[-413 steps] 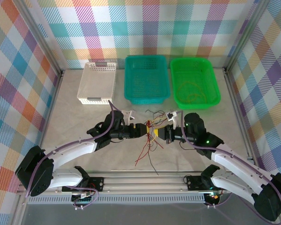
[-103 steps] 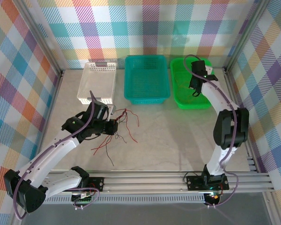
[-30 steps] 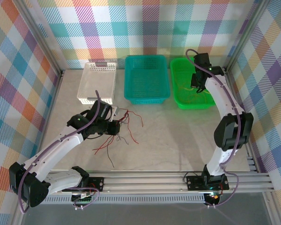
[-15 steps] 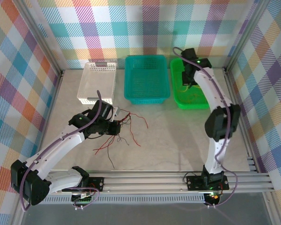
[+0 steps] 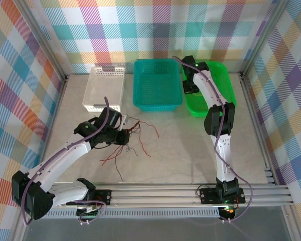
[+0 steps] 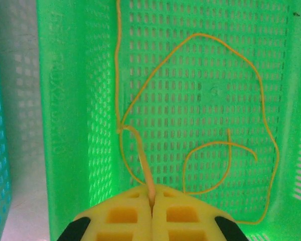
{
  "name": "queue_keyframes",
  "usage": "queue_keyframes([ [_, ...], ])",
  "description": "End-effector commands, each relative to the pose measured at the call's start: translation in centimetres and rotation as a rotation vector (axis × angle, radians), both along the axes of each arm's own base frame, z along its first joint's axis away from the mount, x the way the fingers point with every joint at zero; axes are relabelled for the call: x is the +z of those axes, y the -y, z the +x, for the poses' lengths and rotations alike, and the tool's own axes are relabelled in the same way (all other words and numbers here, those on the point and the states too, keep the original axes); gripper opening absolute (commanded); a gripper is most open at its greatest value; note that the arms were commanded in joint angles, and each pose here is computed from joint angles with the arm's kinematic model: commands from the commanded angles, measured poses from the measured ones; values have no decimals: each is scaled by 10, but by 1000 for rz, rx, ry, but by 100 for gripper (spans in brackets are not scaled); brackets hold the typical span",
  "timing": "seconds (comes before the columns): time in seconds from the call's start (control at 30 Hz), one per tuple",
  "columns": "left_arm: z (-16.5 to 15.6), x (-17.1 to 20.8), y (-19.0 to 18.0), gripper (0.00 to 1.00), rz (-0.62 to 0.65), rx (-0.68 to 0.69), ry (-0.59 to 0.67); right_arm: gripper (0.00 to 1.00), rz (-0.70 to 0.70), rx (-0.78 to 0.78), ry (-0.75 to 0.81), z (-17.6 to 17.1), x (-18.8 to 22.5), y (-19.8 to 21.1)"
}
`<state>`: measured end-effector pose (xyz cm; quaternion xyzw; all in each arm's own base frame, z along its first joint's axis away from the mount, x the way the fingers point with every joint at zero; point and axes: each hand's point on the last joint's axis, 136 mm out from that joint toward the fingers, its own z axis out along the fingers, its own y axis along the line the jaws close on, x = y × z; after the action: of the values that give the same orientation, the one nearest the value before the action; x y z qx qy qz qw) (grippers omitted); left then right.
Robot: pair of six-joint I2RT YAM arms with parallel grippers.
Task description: Untangle the cables
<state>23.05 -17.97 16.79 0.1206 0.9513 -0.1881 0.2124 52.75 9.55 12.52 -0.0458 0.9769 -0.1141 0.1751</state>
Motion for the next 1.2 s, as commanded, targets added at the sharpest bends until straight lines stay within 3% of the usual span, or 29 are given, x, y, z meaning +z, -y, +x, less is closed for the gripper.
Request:
queue_keyframes([
  [0.0,-3,1,3,0,0,-32,1,0,28,9,-80,-4,-25,2],
  [0.23,-2,-1,4,0,3,-33,-8,0,65,-23,-169,-6,-64,16],
  [0.37,-3,-2,4,0,5,-36,-12,0,75,-37,-145,-5,-54,16],
  [0.67,-3,-2,4,0,5,-37,-15,48,121,-46,-14,-6,13,15],
  [0.97,-4,1,6,0,-5,-43,-10,65,142,-92,192,-16,103,24],
  [1.07,-7,4,12,0,-42,-62,-19,67,284,-46,231,-35,133,4],
  [1.17,-11,12,21,0,-97,-85,-35,72,575,101,206,-71,146,-52],
])
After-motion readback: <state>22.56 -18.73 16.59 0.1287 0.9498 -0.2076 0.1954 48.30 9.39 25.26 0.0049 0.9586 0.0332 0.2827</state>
